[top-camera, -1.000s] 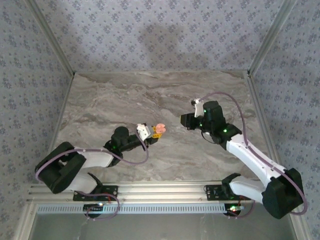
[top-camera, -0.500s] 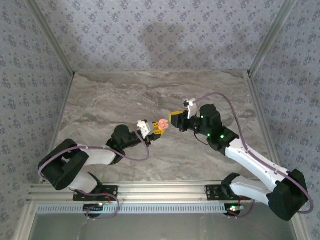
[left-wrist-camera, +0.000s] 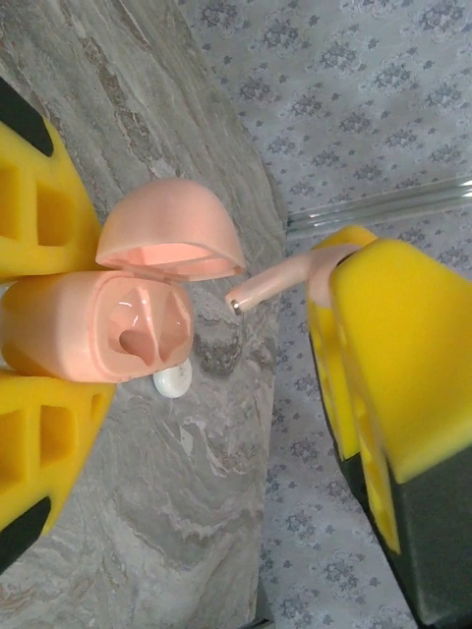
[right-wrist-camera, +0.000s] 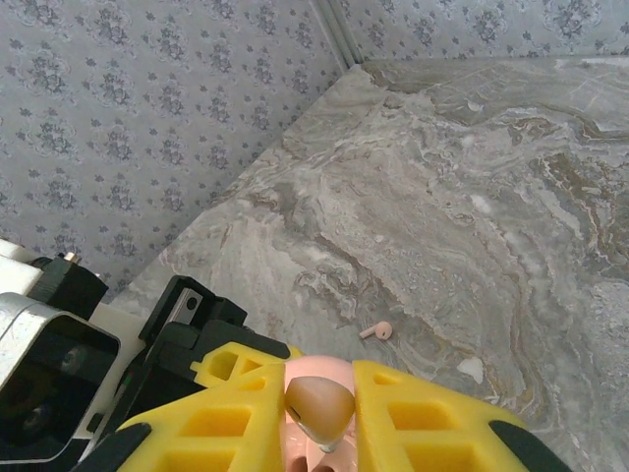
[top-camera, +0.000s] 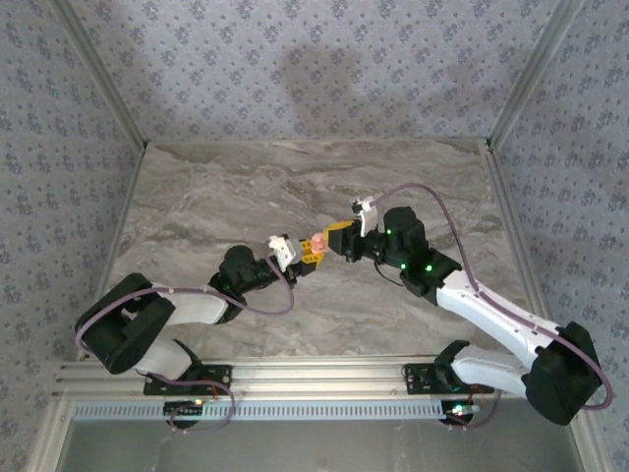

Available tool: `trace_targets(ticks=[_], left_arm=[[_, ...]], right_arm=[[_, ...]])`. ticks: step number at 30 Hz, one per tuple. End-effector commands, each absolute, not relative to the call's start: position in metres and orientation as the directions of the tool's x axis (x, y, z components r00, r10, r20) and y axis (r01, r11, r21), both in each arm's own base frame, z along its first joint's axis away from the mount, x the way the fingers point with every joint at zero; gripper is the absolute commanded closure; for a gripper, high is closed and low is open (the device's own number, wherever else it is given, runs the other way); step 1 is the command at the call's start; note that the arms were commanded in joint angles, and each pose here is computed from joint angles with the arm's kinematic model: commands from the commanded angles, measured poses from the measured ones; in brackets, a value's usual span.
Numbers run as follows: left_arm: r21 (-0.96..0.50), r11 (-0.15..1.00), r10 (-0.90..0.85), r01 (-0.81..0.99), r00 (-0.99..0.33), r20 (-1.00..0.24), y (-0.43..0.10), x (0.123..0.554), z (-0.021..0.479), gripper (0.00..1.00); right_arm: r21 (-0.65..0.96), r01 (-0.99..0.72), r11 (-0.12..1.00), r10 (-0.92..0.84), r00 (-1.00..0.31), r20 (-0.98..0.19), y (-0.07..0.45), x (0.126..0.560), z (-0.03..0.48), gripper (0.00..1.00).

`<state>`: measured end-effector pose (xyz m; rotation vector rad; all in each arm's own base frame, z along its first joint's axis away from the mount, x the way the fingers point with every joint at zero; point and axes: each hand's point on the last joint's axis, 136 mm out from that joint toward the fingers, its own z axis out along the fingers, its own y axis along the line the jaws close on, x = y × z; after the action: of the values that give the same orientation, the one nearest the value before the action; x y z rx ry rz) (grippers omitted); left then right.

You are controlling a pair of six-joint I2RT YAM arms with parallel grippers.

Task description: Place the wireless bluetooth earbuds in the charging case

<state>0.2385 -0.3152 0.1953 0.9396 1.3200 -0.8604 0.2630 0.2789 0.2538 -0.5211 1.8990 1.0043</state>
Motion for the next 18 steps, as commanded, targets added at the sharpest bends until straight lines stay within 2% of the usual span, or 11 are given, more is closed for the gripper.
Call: trace_targets(ticks=[1, 18], left_arm=[[0.083, 0.404, -0.059, 0.911, 0.116, -0.991, -0.317, 0.241, 0.223, 0.86], [0.08, 0.406, -0.076, 0.911, 0.121, -0.99, -0.315, 0.239, 0.23, 0.86]], right_arm=[[0.425, -0.709, 0.563, 0.025, -0.499, -0.866, 0.283, 0.258, 0.252, 0.78], [0.422, -0.703, 0.572, 0.021, -0.502, -0.865, 0.284, 0.258, 0.242, 0.78]])
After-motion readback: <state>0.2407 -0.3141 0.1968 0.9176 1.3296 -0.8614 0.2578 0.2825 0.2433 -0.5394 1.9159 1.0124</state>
